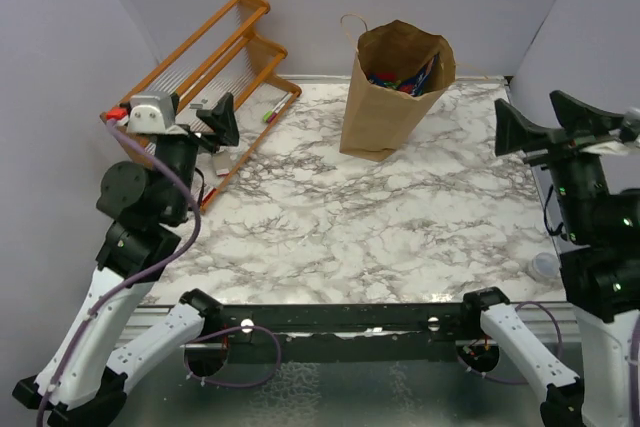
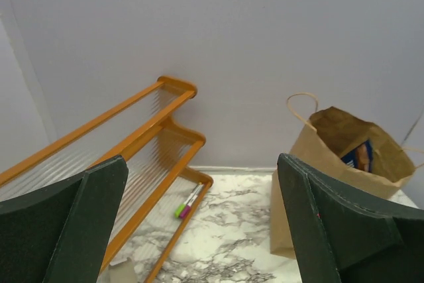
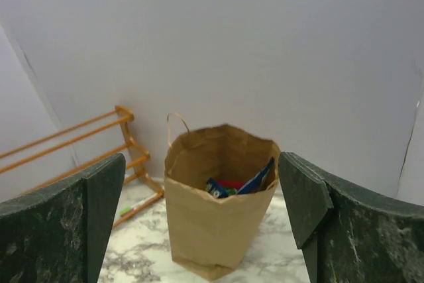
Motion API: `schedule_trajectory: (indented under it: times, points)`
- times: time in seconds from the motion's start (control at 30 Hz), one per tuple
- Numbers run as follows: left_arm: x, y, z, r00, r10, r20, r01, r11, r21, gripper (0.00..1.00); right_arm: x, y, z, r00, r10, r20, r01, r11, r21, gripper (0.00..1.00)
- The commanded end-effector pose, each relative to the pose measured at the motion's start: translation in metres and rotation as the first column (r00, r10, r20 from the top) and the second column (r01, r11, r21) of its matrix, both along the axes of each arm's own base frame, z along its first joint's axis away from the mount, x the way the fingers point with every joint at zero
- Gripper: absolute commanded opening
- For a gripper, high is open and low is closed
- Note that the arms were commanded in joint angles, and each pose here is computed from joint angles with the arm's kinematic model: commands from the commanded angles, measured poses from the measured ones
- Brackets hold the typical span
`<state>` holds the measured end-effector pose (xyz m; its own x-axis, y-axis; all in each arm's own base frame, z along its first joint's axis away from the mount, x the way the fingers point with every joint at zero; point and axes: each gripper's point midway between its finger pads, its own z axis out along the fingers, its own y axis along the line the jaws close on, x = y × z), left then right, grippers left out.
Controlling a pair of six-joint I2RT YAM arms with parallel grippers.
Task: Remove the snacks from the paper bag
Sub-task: Adjust the paper bag at the center of the board.
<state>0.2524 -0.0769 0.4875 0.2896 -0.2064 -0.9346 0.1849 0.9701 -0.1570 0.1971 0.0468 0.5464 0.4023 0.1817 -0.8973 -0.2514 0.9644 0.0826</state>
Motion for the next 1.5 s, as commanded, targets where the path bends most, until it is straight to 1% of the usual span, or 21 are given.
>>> schedule_trajectory:
  times: [0.0,0.17,0.27,0.37,0.53,0.63,0.8,0.97,1.17,1.3,1.47]
  points:
    - [0.031,-0.002,-0.017,0.997,0.031,-0.067,-0.032,0.999,-0.014,0.99,0.063,0.002,-0.046,0.989,-0.045,-0.138,0.051,0.998,0.037,0.99]
    - [0.069,-0.002,-0.049,0.989,0.035,-0.144,-0.036,0.999,-0.005,0.99,0.121,0.006,-0.112,0.952,-0.078,-0.297,0.096,0.994,0.046,0.99]
    - [0.089,-0.005,-0.072,0.978,0.022,-0.209,-0.019,1.000,0.018,0.99,0.150,0.008,-0.160,0.905,-0.092,-0.415,0.119,0.992,0.040,0.99]
    - [0.101,-0.010,-0.090,0.967,-0.005,-0.254,0.012,1.000,0.027,0.99,0.172,0.009,-0.206,0.856,-0.103,-0.506,0.140,0.989,0.036,0.99]
    - [0.110,-0.022,-0.114,0.953,-0.057,-0.299,0.071,0.997,0.039,0.99,0.191,0.007,-0.265,0.770,-0.115,-0.628,0.195,0.979,0.060,0.99]
    - [0.108,-0.032,-0.121,0.949,-0.099,-0.300,0.116,0.992,0.039,0.99,0.196,0.005,-0.286,0.733,-0.119,-0.670,0.234,0.969,0.083,0.99]
    - [0.103,-0.048,-0.132,0.938,-0.163,-0.306,0.182,0.983,0.035,0.99,0.206,0.011,-0.300,0.711,-0.065,-0.700,0.223,0.965,0.136,0.99]
    - [0.101,-0.063,-0.136,0.924,-0.224,-0.309,0.242,0.970,0.022,0.99,0.216,0.013,-0.295,0.718,0.065,-0.693,0.168,0.950,0.263,0.99]
    - [0.098,-0.073,-0.138,0.915,-0.261,-0.307,0.279,0.960,0.016,0.99,0.229,-0.003,-0.283,0.730,0.198,-0.654,0.114,0.908,0.403,0.99]
    - [0.097,-0.080,-0.139,0.908,-0.283,-0.308,0.302,0.953,0.014,0.99,0.238,-0.018,-0.273,0.731,0.285,-0.620,0.077,0.868,0.490,0.99]
    - [0.096,-0.086,-0.141,0.902,-0.300,-0.312,0.320,0.947,0.016,0.99,0.256,-0.036,-0.269,0.701,0.407,-0.586,0.030,0.804,0.594,0.99]
